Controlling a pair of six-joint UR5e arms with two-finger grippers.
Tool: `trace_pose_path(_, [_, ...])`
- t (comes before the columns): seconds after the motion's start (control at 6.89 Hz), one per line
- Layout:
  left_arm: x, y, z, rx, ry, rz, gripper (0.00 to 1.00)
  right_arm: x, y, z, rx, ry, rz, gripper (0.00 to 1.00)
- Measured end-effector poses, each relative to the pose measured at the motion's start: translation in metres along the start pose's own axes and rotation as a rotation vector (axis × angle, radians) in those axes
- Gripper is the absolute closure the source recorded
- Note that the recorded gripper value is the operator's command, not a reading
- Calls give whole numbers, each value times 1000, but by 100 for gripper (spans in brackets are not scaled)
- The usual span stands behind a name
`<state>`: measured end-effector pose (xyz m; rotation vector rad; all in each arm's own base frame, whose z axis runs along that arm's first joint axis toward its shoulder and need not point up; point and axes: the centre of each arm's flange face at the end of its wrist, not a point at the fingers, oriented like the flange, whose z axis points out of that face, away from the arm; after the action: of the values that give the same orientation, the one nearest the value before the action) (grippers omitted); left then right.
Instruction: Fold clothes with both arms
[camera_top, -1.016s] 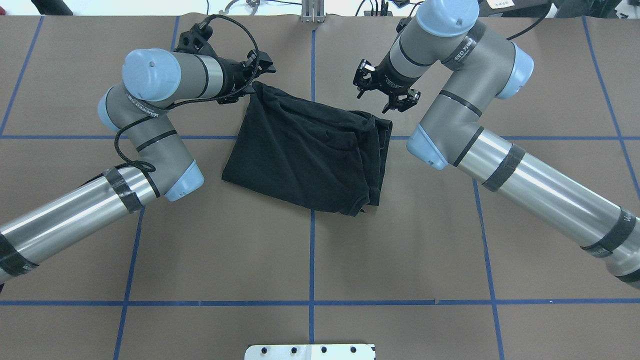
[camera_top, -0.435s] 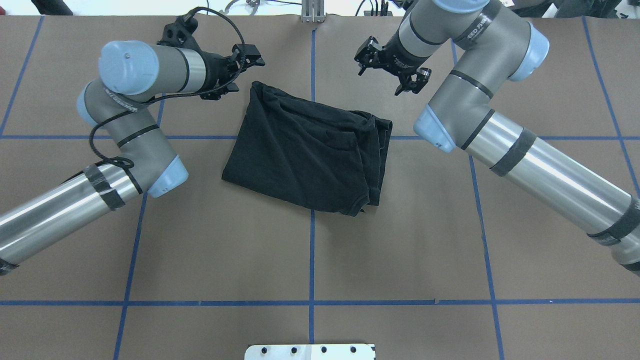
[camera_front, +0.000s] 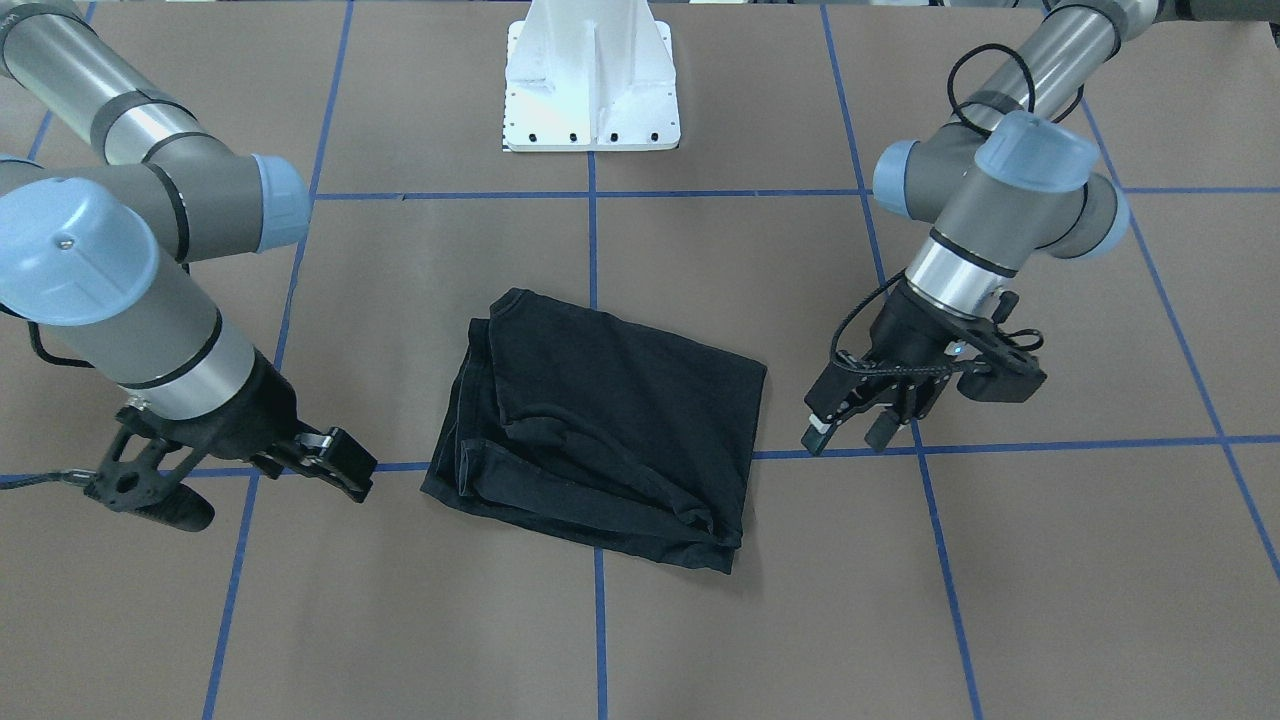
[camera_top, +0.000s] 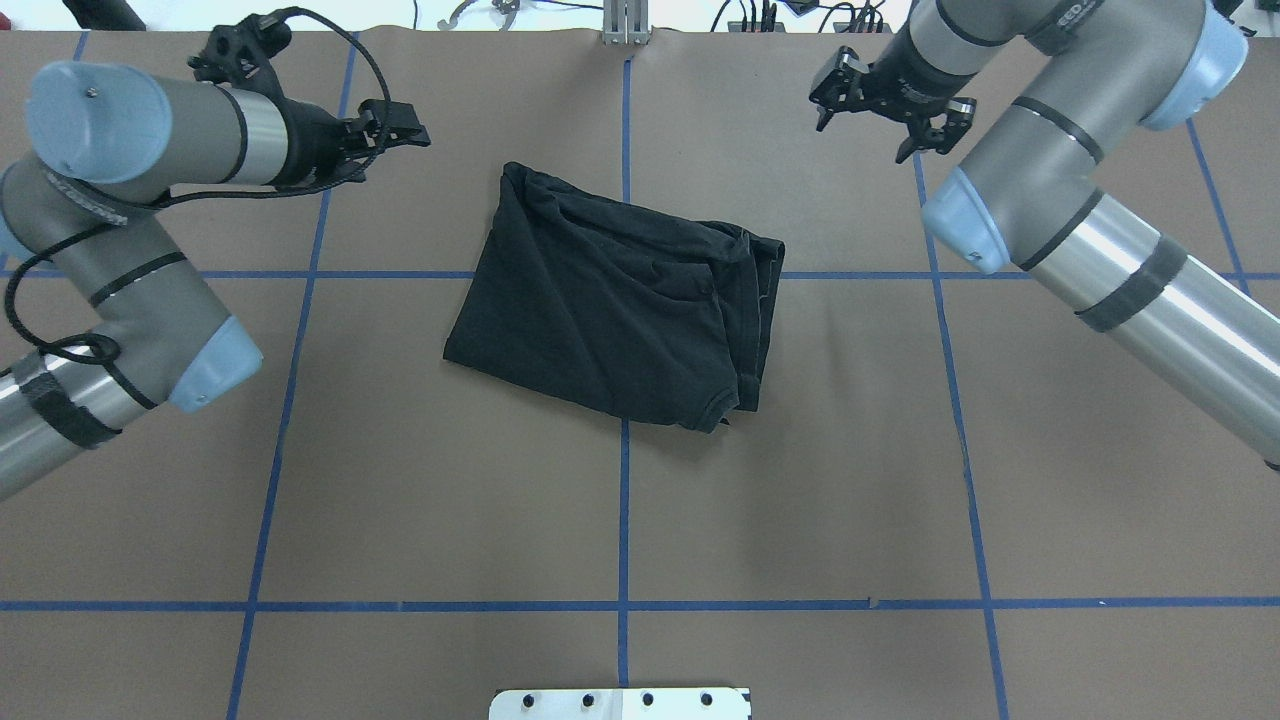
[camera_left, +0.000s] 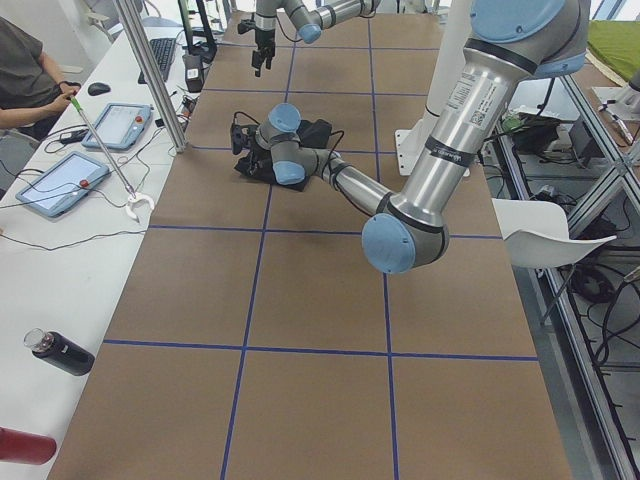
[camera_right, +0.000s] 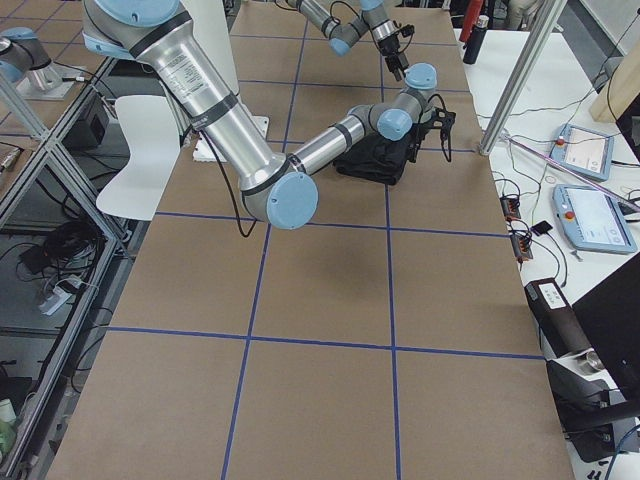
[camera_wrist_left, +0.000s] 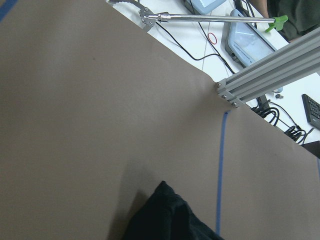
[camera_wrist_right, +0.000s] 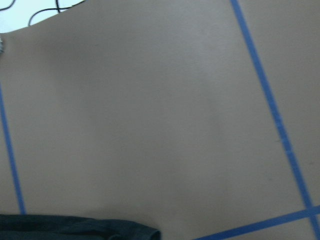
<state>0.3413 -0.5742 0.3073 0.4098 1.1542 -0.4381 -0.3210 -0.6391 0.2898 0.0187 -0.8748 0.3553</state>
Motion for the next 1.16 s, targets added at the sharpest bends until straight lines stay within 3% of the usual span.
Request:
trace_pose_path(0.29, [-47, -28, -44, 15, -174, 180, 0, 76, -19, -21, -28, 130, -107, 0])
trace_pose_path(0.58, [-101, -67, -80, 46, -264, 293, 0, 158, -44, -42, -35, 184, -236, 0])
trace_pose_path(0.87, [-140, -90, -102, 52, -318, 431, 0, 245, -60, -63, -51, 195, -317, 0])
trace_pose_path(1.16, [-181, -87, -106, 32, -364, 454, 0, 318, -65, -88, -85, 138, -426, 0])
